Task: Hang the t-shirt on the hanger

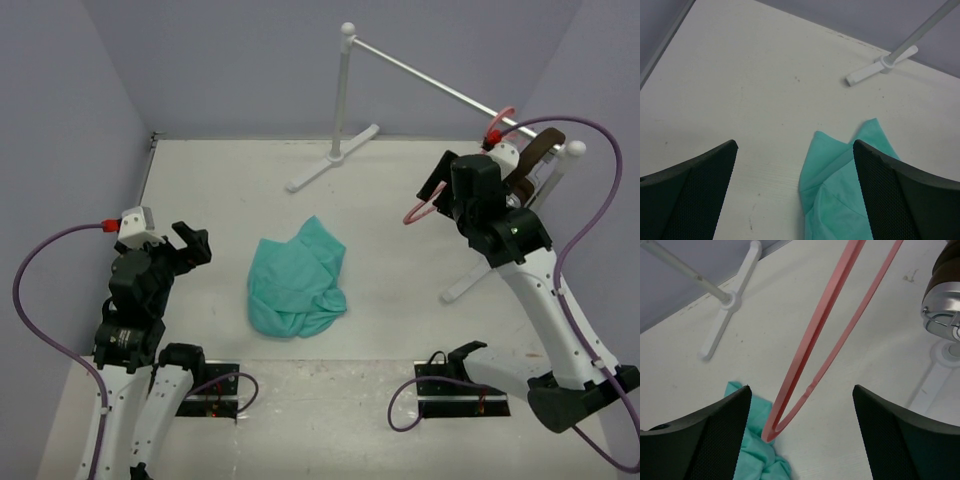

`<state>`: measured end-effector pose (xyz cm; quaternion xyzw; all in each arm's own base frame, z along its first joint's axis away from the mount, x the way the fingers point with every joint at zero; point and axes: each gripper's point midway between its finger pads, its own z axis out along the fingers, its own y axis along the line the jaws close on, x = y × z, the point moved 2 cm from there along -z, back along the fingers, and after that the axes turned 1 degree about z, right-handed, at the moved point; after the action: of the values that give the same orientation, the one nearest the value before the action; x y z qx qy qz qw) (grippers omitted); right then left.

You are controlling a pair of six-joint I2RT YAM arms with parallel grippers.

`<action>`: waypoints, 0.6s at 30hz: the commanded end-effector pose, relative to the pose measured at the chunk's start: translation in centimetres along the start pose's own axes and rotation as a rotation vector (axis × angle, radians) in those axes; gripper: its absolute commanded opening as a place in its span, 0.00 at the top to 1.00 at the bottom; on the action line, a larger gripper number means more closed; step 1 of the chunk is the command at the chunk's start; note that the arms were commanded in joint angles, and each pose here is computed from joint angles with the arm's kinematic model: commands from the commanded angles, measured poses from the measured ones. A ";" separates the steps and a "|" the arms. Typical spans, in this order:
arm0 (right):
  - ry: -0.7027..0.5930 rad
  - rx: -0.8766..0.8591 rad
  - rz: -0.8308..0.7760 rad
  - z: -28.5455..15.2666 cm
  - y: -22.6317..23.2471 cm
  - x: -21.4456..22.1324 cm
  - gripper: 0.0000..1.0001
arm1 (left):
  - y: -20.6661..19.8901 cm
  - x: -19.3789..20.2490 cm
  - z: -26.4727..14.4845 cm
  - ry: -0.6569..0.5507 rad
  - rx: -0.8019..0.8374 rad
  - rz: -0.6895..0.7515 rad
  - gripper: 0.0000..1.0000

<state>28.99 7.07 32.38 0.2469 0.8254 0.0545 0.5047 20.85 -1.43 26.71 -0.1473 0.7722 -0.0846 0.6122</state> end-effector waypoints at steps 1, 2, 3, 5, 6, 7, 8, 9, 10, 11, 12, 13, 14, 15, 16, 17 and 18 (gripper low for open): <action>-0.082 0.116 0.028 1.7 -1.3 -0.1 0.24 | -0.6 -0.8 -0.1 -0.041 0.029 -0.007 0.00; -0.087 0.126 0.029 2.1 -1.4 0.1 0.27 | -0.6 -0.8 -0.1 -0.044 0.030 -0.007 0.00; -0.089 0.129 0.034 2.2 -1.4 0.1 0.31 | -0.6 -0.8 -0.1 -0.044 0.032 -0.007 0.00; -0.087 0.130 0.037 2.4 -1.5 0.5 0.41 | -0.6 -0.8 -0.2 -0.043 0.035 -0.007 0.00; -0.092 0.135 0.041 2.5 -1.6 0.6 0.47 | -0.7 -0.8 -0.1 -0.041 0.037 -0.007 0.00; -0.096 0.140 0.046 2.6 -1.7 0.7 0.54 | -0.7 -0.8 -0.1 -0.040 0.038 -0.006 0.00; -0.101 0.137 0.050 2.5 -1.7 0.7 0.58 | -0.7 -0.8 -0.1 -0.040 0.039 -0.006 0.00; -0.105 0.137 0.050 2.4 -1.7 0.8 0.59 | -0.7 -0.8 -0.1 -0.039 0.039 -0.006 0.00; -0.106 0.138 0.052 2.4 -1.8 1.0 0.61 | -0.7 -0.8 -0.1 -0.040 0.040 -0.007 0.00; -0.108 0.137 0.057 2.4 -1.9 1.1 0.65 | -0.7 -0.8 -0.2 -0.042 0.039 -0.007 0.00; -0.112 0.134 0.060 2.4 -1.9 1.2 0.67 | -0.7 -0.8 -0.2 -0.044 0.040 -0.007 0.00; -0.114 0.139 0.059 2.5 -2.1 1.3 0.70 | -0.7 -0.9 -0.3 -0.046 0.041 -0.007 0.00; -0.121 0.146 0.060 2.6 -2.2 1.3 0.74 | -0.7 -0.9 -0.3 -0.047 0.041 -0.008 0.00; -0.118 0.155 0.059 2.5 -2.4 1.4 0.80 | -0.7 -0.9 -0.3 -0.049 0.041 -0.008 0.00; -0.117 0.159 0.060 2.5 -2.4 1.4 0.85 | -0.7 -0.9 -0.3 -0.049 0.041 -0.008 0.00; -0.116 0.159 0.063 2.5 -2.4 1.4 0.88 | -0.7 -0.9 -0.3 -0.048 0.042 -0.008 0.00; -0.117 0.154 0.062 2.4 -2.3 1.3 0.90 | -0.7 -0.9 -0.2 -0.046 0.042 -0.008 0.00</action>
<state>29.49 5.77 27.92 0.2841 0.8165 -0.0127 0.5024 20.64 -1.48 26.88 -0.1458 0.7684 -0.0878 0.6170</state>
